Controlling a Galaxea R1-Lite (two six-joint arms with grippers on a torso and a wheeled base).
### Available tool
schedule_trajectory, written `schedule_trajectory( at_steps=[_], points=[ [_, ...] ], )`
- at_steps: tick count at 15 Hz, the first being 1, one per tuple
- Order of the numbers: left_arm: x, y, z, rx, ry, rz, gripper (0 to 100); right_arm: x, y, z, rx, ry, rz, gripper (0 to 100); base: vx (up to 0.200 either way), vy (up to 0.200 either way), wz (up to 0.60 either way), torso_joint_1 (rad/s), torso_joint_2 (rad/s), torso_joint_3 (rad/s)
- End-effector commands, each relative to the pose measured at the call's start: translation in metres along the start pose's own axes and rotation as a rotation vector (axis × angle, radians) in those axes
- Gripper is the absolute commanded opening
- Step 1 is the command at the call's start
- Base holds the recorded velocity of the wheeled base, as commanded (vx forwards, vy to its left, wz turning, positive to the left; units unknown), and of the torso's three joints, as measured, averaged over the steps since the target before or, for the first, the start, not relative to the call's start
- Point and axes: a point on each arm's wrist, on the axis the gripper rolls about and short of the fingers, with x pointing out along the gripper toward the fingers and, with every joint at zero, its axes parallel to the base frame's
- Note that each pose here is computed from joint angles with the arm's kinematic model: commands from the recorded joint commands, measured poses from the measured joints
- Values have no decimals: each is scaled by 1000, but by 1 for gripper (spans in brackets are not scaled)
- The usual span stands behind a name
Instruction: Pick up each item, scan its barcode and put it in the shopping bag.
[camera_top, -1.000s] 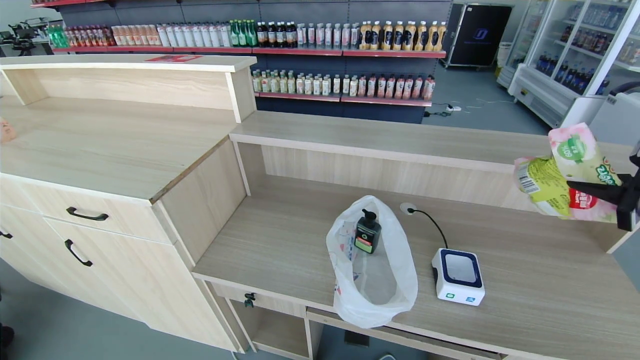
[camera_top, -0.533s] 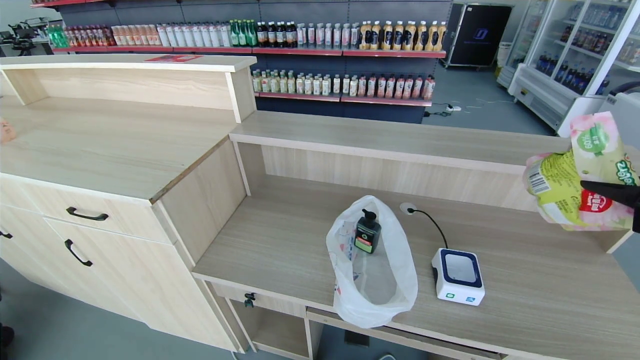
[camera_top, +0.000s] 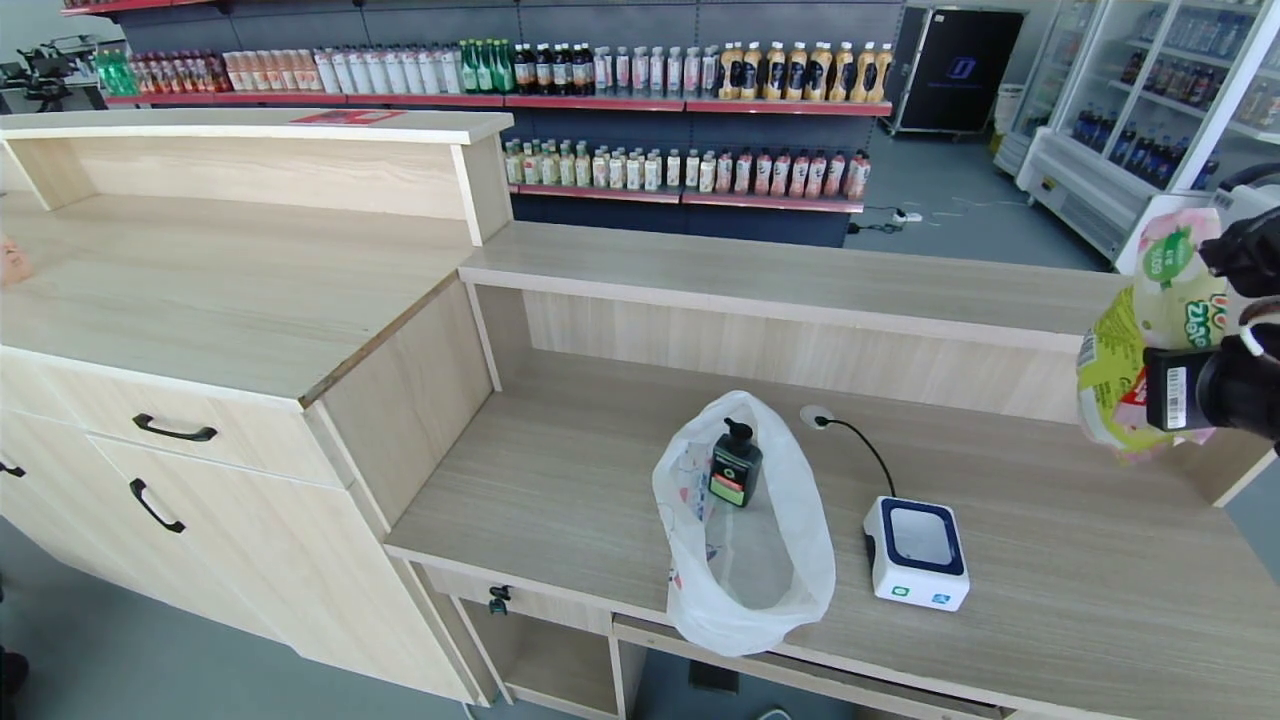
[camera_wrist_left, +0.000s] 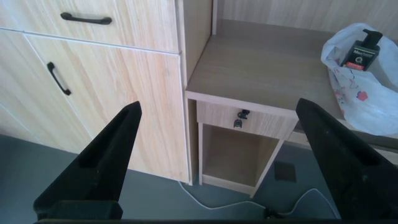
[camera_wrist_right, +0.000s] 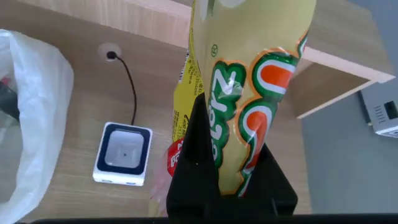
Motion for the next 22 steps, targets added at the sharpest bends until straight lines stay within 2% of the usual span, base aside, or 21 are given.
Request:
schedule_trajectory(
  at_steps=[1,6,8,9,10,13,15,19,22],
  points=[
    [0,0,0,1,-1,1,100,-13,4,2,-53,-29,17,0,0,0,0,0,0,0],
    [0,0,0,-1,-1,1,100,-16,10,8,-134,-95,167,0,0,0,480,0,2,1],
    [0,0,0,-1,-1,1,100,-19,16,5,-160,-118,363,0,0,0,300,-1,-1,1],
    [0,0,0,1,-1,1,100,-20,18,-2,-175,-97,559,0,0,0,0,0,0,0],
    [0,0,0,1,-1,1,100,-19,17,-10,-177,-53,649,0,0,0,0,0,0,0],
    [0,0,0,1,-1,1,100,-10,13,-36,-152,116,745,0,0,0,0,0,0,0],
    [0,0,0,-1,1,1,100,9,14,-51,-123,172,837,0,0,0,0,0,0,0],
    [0,0,0,-1,-1,1,100,52,25,-82,-292,183,942,0,0,0,0,0,0,0],
    [0,0,0,-1,-1,1,100,72,29,-90,-288,111,1002,0,0,0,0,0,0,0]
  ],
)
